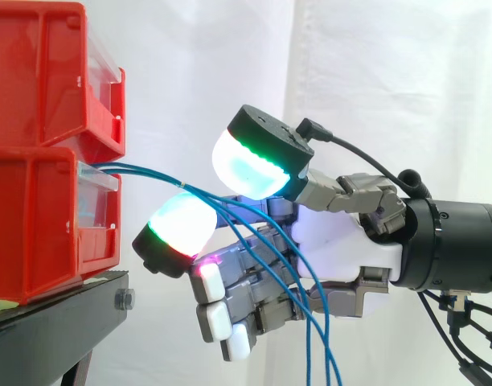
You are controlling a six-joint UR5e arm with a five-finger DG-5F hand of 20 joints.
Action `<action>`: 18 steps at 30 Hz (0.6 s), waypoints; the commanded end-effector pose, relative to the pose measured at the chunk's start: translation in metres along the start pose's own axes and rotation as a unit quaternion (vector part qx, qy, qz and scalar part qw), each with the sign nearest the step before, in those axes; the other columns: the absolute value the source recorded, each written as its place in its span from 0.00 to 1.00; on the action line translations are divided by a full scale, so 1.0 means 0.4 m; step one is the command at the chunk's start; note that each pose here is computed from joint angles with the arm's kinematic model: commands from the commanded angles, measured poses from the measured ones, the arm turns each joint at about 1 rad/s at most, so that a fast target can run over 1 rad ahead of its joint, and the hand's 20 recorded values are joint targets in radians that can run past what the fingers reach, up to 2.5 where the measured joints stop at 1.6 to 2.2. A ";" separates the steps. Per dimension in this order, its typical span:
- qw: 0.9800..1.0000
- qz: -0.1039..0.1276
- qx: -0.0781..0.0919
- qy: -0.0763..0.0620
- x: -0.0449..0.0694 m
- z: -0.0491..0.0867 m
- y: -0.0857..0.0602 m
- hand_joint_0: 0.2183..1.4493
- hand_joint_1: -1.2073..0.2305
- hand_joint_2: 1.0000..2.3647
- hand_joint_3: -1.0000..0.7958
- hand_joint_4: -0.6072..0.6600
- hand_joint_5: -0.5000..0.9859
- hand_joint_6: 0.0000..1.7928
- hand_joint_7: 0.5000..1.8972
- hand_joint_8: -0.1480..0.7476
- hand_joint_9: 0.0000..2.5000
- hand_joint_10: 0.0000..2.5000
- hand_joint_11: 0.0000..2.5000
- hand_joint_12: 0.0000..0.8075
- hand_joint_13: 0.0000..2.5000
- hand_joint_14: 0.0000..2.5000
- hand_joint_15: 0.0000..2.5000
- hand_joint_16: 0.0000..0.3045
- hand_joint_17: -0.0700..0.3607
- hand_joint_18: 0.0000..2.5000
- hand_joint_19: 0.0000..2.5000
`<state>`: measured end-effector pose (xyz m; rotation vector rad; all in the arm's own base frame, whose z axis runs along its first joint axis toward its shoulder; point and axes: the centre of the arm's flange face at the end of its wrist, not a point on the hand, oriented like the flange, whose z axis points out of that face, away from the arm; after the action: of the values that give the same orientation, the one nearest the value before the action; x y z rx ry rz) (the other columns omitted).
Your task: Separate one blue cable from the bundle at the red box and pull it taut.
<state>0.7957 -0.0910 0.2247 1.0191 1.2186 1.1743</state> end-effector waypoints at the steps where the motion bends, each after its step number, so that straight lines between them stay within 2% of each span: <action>1: 1.000 0.000 -0.001 -0.001 -0.005 0.003 0.006 0.27 0.41 0.00 0.28 0.59 0.21 0.45 0.34 0.52 0.36 0.01 0.35 0.51 0.38 0.01 0.29 0.18 0.45 0.30 0.32; 6: 1.000 -0.003 -0.003 -0.001 0.000 0.008 0.014 0.28 0.41 0.00 0.28 0.59 0.22 0.45 0.35 0.52 0.36 0.01 0.35 0.51 0.38 0.01 0.28 0.18 0.45 0.31 0.32; 9: 1.000 -0.003 -0.002 -0.001 0.000 0.007 0.014 0.30 0.39 0.00 0.32 0.59 0.22 0.45 0.36 0.52 0.36 0.01 0.36 0.50 0.38 0.01 0.29 0.18 0.44 0.31 0.32; 14: 1.000 -0.001 0.007 0.000 -0.002 0.002 0.008 0.32 0.35 0.02 0.45 0.56 0.20 0.47 0.36 0.51 0.36 0.01 0.36 0.50 0.38 0.01 0.29 0.18 0.44 0.31 0.32; 18: 1.000 -0.001 0.006 -0.001 -0.003 0.003 0.009 0.32 0.34 0.02 0.47 0.55 0.20 0.48 0.35 0.51 0.36 0.01 0.37 0.50 0.39 0.01 0.29 0.18 0.44 0.31 0.32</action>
<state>0.7966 -0.0912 0.2286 1.0253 1.2265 1.1669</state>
